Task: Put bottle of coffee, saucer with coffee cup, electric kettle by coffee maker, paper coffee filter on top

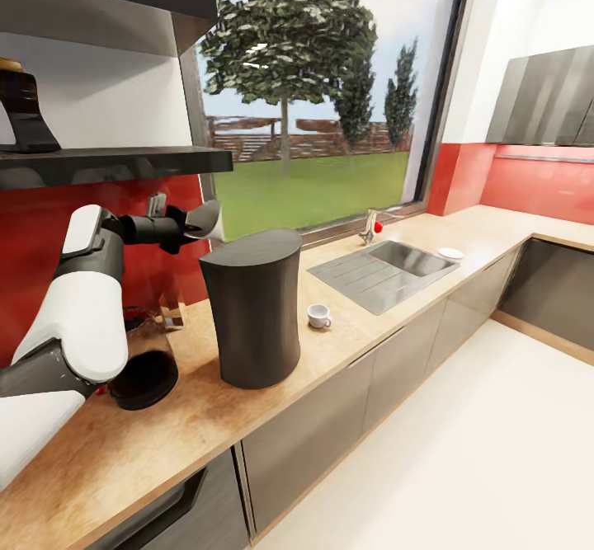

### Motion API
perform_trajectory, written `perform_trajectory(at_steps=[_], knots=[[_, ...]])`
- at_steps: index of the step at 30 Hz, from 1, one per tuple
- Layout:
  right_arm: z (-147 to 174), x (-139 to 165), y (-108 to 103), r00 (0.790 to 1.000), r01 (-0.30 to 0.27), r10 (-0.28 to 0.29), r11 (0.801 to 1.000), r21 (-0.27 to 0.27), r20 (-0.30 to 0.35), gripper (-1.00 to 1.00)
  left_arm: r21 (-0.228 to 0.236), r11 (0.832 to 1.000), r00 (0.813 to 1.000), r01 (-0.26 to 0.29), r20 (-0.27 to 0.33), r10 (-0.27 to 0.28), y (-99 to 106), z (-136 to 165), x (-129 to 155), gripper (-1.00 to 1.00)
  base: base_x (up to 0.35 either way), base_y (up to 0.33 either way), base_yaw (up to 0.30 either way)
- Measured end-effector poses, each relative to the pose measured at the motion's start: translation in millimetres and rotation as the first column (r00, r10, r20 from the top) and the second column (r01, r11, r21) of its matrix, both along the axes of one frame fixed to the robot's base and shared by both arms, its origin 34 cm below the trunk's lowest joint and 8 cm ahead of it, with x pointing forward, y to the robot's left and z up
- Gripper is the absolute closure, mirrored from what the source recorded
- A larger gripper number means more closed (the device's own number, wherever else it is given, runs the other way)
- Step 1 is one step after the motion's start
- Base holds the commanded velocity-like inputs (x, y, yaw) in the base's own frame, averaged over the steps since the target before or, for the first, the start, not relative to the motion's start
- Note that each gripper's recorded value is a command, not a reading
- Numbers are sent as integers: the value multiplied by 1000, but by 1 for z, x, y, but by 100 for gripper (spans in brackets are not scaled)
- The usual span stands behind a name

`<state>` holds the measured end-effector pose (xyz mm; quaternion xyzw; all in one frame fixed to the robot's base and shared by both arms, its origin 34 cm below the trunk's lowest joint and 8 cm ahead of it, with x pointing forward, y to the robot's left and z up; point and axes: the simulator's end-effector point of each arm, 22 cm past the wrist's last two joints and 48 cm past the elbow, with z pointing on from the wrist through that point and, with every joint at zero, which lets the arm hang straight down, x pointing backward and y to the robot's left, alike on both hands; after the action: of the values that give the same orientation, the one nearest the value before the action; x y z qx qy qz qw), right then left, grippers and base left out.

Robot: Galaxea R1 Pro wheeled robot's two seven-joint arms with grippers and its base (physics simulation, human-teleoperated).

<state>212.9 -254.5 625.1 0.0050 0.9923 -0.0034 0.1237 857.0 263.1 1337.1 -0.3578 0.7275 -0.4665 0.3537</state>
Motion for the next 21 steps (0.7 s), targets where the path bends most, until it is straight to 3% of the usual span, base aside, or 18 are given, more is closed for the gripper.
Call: perform_trajectory(at_steps=[21], knots=[[0,0,0,1000,0,0,1000,0,1,-100,7,1000,1000,0,-16,0,1,-11,-1,100,0,0,-57]])
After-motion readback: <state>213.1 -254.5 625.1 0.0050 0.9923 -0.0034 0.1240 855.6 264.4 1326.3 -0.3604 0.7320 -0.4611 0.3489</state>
